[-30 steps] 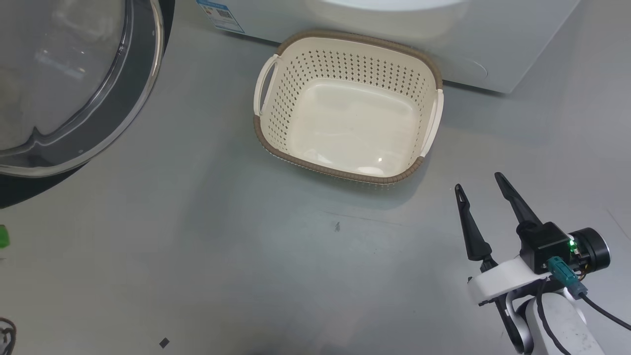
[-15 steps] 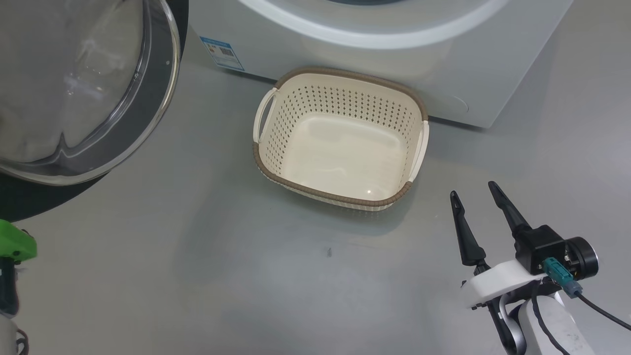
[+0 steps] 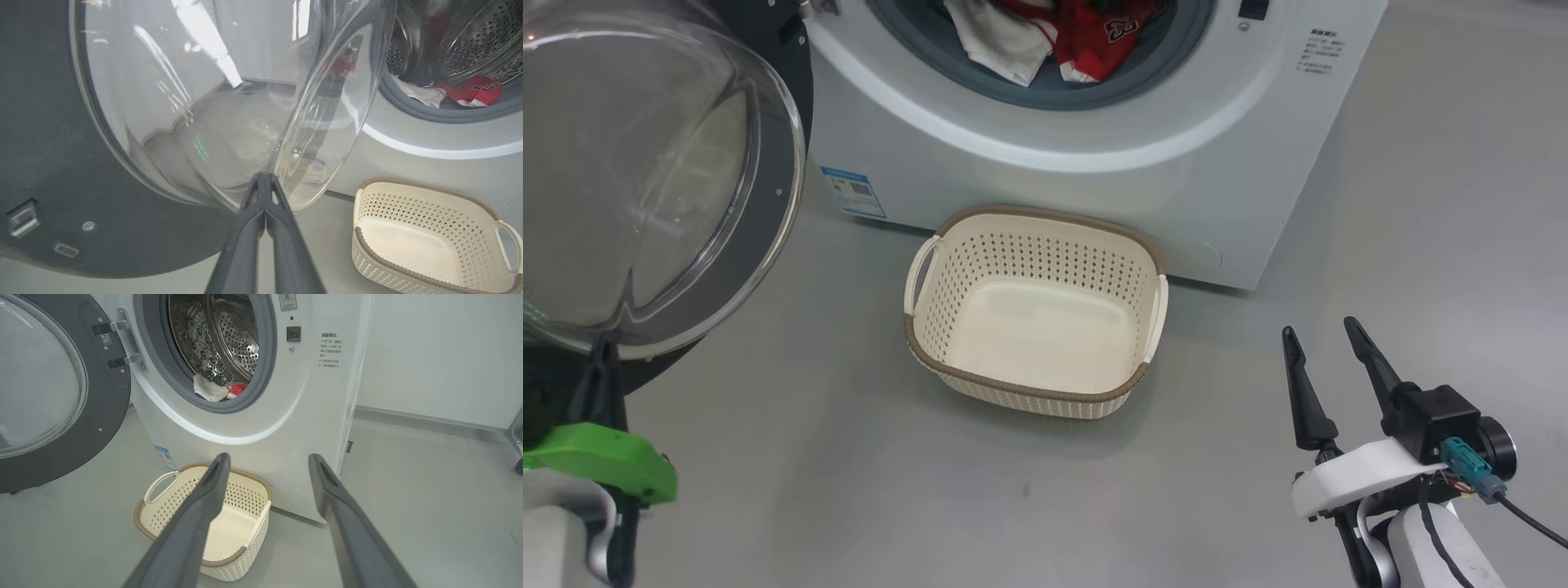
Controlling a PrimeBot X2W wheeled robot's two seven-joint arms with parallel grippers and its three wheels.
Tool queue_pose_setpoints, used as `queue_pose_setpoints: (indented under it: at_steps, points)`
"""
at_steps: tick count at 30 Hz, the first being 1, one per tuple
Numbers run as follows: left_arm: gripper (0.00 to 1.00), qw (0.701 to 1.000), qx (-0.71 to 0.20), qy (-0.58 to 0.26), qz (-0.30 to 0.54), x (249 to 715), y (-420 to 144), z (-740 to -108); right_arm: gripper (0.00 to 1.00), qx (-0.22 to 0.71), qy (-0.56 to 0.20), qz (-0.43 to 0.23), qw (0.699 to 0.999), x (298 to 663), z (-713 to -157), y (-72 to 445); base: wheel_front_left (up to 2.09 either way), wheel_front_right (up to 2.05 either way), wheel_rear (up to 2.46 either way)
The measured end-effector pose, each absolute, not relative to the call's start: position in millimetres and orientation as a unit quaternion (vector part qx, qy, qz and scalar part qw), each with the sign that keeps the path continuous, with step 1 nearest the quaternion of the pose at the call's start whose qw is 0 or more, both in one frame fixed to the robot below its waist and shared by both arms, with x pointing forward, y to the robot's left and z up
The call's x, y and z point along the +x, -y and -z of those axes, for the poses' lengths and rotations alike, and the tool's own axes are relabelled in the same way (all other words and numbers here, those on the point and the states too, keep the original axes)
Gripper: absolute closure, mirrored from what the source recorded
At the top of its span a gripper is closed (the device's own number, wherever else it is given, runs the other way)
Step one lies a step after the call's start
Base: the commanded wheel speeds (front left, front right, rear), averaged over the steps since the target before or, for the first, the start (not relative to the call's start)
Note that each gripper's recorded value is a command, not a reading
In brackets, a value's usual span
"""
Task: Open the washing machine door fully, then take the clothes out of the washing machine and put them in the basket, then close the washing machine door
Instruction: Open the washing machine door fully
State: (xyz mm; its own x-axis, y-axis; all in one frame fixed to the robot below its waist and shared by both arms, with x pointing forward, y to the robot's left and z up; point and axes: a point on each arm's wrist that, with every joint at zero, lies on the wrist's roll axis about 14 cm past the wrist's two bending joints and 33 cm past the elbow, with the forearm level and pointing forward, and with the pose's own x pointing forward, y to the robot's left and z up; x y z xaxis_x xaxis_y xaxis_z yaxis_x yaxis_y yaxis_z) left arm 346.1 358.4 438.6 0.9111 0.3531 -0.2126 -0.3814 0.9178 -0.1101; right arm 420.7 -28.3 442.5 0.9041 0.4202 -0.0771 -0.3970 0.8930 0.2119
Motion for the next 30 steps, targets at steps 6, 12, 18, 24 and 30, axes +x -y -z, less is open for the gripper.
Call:
queue_pose_setpoints:
  at_steps: [6,12,18,24,30]
  points:
    - [1.0,0.983,-0.096,-0.091,-0.126,351,-308,-434,0.0,0.098,-0.032,-0.177,0.979,410,-465,54,0.0,0.0,0.0]
    - [1.0,0.99,-0.104,-0.063,-0.067,363,-267,-448,0.0,0.104,-0.008,-0.136,0.985,396,-482,84,0.0,0.0,0.0]
    - [1.0,0.993,-0.107,-0.038,-0.013,371,-228,-463,0.0,0.105,0.009,-0.098,0.99,379,-492,111,0.0,0.0,0.0]
    - [1.0,0.994,-0.107,0.003,0.021,378,-205,-489,0.0,0.105,0.025,-0.065,0.992,365,-501,134,0.0,0.0,0.0]
    - [1.0,0.991,-0.125,0.01,0.048,375,-177,-492,0.0,0.107,0.037,-0.035,0.993,353,-507,153,0.0,0.0,0.0]
